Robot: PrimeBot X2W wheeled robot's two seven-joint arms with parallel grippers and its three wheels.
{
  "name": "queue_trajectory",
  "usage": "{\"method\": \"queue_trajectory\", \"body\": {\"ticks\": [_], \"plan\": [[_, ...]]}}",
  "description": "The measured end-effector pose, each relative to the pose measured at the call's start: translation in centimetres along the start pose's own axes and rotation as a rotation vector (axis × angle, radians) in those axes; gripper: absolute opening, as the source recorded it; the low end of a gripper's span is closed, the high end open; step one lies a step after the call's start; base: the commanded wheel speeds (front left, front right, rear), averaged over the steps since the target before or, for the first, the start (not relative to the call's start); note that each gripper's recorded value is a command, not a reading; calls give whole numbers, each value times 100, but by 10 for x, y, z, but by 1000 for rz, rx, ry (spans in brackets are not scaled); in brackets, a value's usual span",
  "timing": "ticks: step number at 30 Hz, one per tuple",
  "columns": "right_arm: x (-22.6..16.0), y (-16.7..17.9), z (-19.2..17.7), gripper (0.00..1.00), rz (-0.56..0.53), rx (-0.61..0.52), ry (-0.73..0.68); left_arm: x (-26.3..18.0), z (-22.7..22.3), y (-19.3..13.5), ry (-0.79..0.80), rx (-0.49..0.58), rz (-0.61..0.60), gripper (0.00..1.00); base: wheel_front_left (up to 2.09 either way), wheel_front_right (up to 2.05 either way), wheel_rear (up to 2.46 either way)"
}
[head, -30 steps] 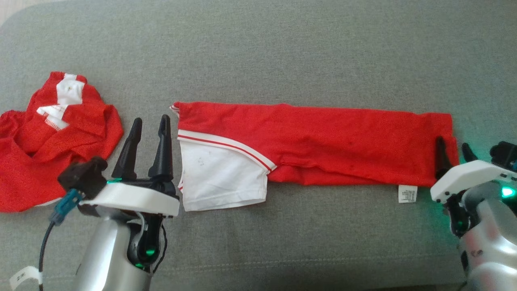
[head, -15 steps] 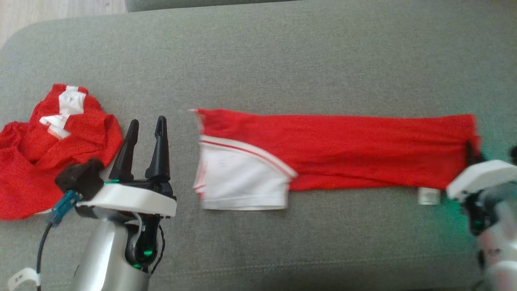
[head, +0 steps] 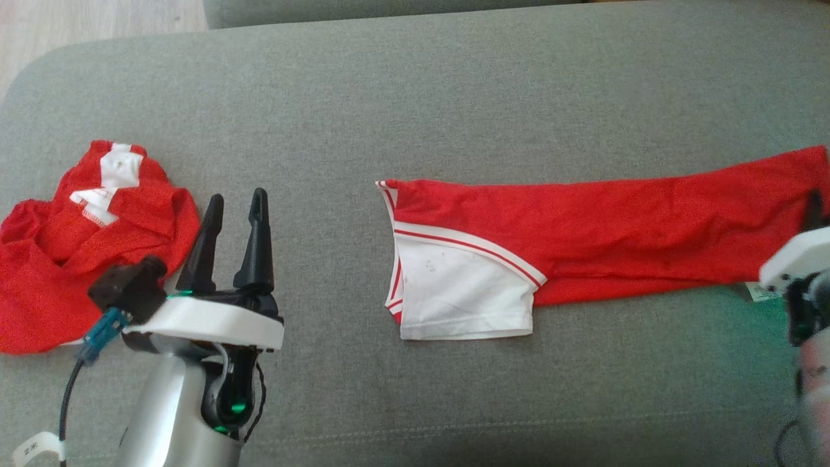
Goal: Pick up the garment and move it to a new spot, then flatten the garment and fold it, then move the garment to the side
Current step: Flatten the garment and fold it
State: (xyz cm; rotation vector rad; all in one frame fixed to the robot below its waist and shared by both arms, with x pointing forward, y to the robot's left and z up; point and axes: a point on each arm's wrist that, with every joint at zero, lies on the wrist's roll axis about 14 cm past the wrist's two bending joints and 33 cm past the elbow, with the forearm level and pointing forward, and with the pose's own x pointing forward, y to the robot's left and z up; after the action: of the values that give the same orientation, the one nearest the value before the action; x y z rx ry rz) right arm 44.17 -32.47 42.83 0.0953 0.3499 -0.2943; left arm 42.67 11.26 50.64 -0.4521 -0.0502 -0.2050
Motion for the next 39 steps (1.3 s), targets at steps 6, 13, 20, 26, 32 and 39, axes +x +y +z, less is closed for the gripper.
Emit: {"method": "queue_trajectory", "body": {"ticks": [6,13,20,26,32,39], "plan": [[-5,48,13,0,95,54,-32,-4,4,-3,-9,-4,0,100,0,0,0],[-26,107,43,0,249,103,-91,-15,7,-9,-14,-20,-3,100,0,0,0],[-52,148,45,0,403,167,-71,-13,8,-15,-18,-27,-17,100,0,0,0],[-85,213,37,0,631,262,-20,-13,3,-15,-5,-37,-17,100,0,0,0],[-118,268,13,0,814,272,63,-16,2,-8,-2,-51,8,100,0,0,0],[-129,293,-19,0,867,323,146,-21,0,3,3,-57,45,100,0,0,0]]}}
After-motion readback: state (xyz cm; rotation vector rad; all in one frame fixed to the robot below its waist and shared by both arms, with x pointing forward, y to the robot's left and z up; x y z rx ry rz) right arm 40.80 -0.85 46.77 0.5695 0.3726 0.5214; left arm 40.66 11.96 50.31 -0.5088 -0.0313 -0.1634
